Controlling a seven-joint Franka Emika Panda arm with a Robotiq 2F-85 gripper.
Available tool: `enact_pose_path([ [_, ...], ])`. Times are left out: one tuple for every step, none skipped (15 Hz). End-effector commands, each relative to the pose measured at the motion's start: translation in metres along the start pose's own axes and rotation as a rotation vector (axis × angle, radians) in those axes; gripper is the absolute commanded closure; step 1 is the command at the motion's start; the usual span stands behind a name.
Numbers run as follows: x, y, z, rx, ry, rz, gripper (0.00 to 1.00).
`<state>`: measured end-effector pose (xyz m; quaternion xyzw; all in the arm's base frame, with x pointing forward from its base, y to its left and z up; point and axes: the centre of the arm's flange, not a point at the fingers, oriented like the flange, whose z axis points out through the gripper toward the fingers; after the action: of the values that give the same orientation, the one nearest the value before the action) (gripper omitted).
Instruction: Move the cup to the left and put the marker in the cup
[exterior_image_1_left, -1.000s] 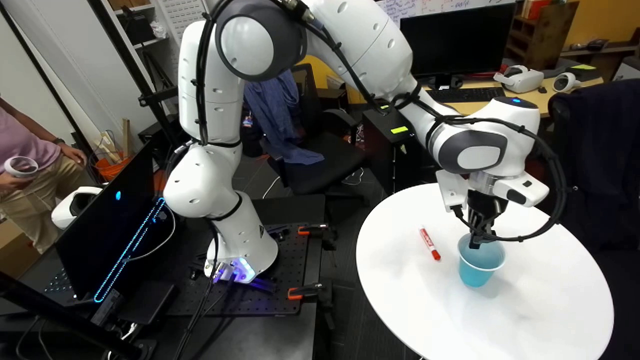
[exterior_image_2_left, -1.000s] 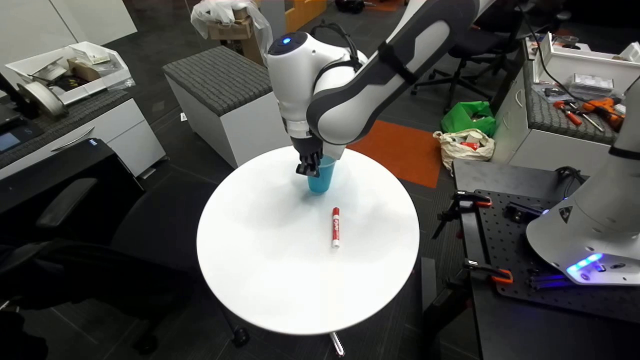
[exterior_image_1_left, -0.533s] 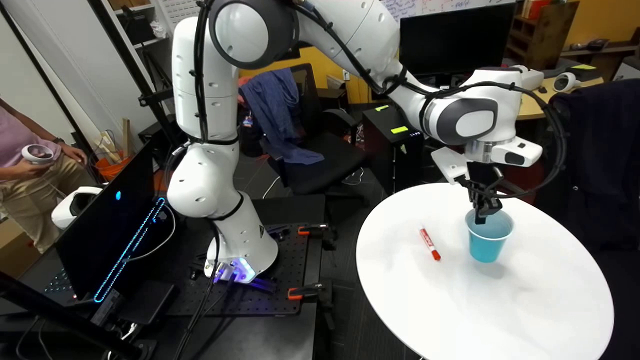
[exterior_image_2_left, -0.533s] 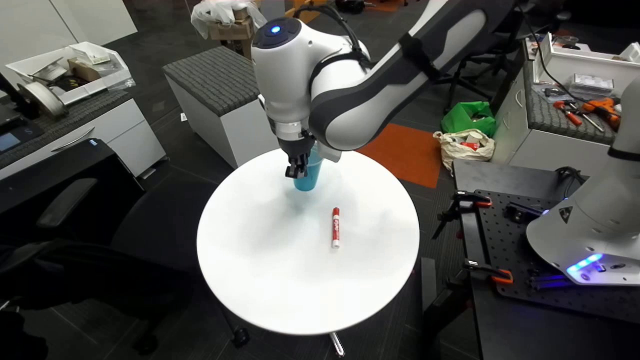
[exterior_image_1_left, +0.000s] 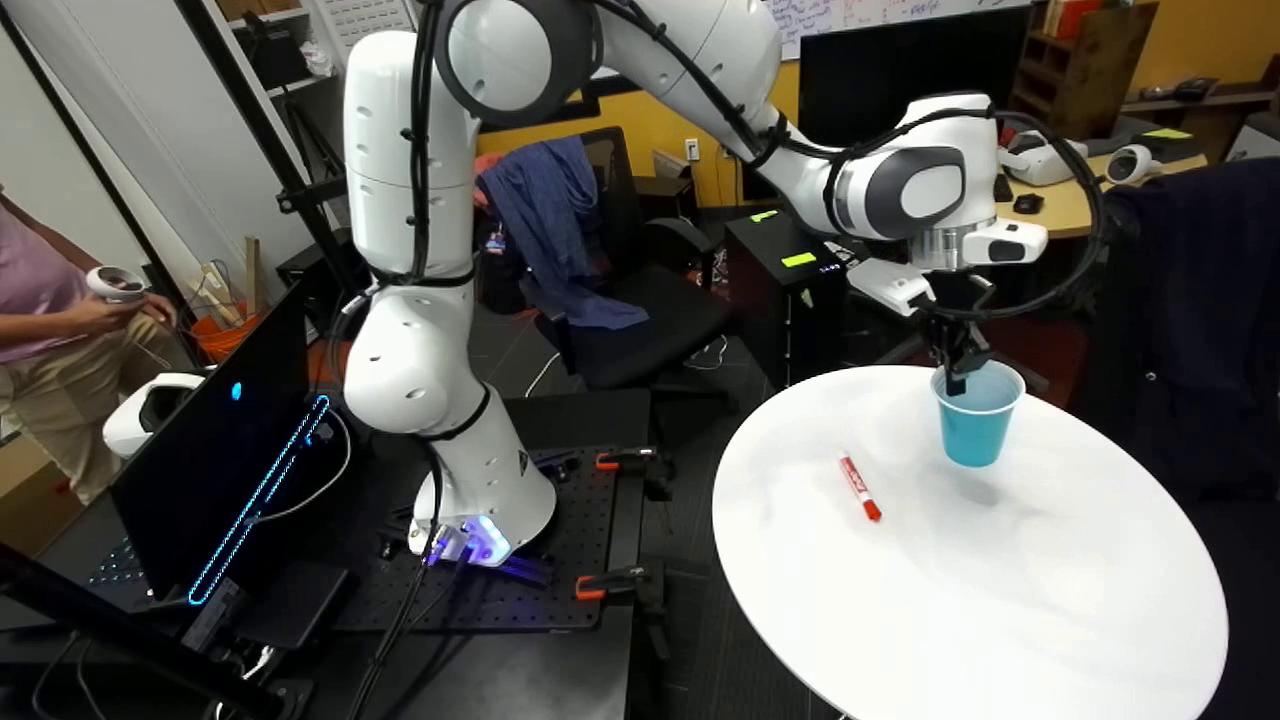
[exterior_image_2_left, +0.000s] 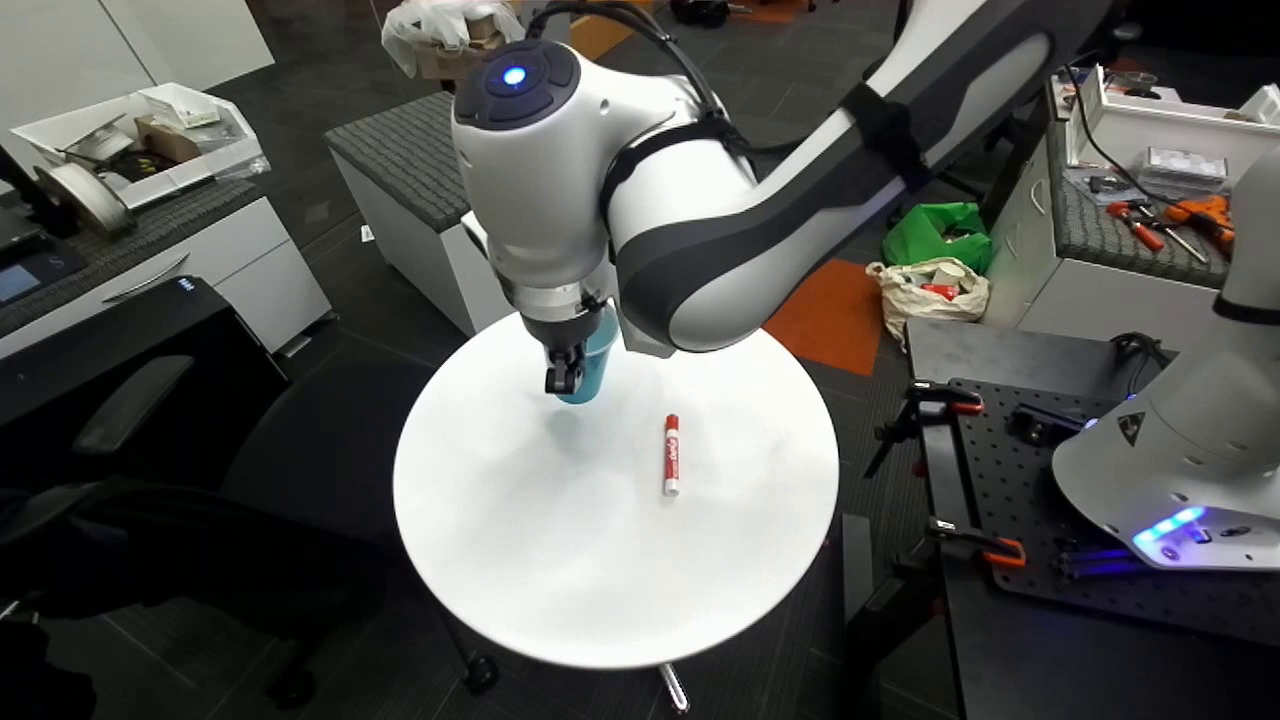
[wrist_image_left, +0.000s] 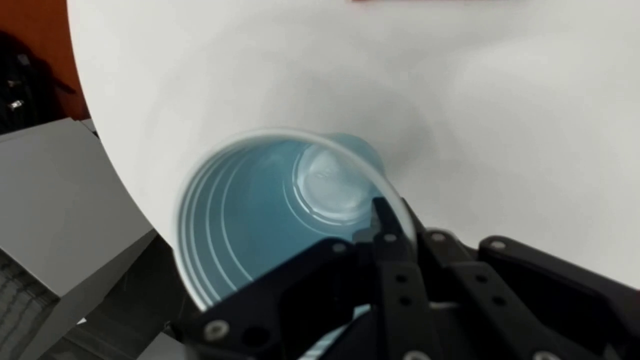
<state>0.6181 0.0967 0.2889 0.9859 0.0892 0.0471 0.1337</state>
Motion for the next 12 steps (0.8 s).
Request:
enact_pose_path([
  [0.014, -0.028, -0.019, -0.037, 0.003, -0.042, 0.99],
  [0.017, -0.035, -0.023, -0.041, 0.006, -0.057, 0.99],
  [0.020, -0.042, -0.025, -0.043, 0.007, -0.070, 0.99],
  [0.021, -0.051, -0.027, -0.042, 0.007, -0.084, 0.99],
  [0.023, -0.061, -0.026, -0.035, 0.005, -0.099, 0.99],
  [0.024, -0.068, -0.028, -0.022, -0.002, -0.114, 0.99],
  [0.025, -0.076, -0.027, -0.014, -0.009, -0.127, 0.99],
  [0.027, -0.084, -0.024, -0.005, -0.018, -0.143, 0.99],
  [0.028, -0.090, -0.020, 0.003, -0.026, -0.155, 0.99],
  [0.029, -0.096, -0.016, 0.007, -0.032, -0.164, 0.99],
  [0.028, -0.100, -0.013, 0.015, -0.039, -0.175, 0.99],
  [0.029, -0.105, -0.008, 0.020, -0.046, -0.185, 0.99],
])
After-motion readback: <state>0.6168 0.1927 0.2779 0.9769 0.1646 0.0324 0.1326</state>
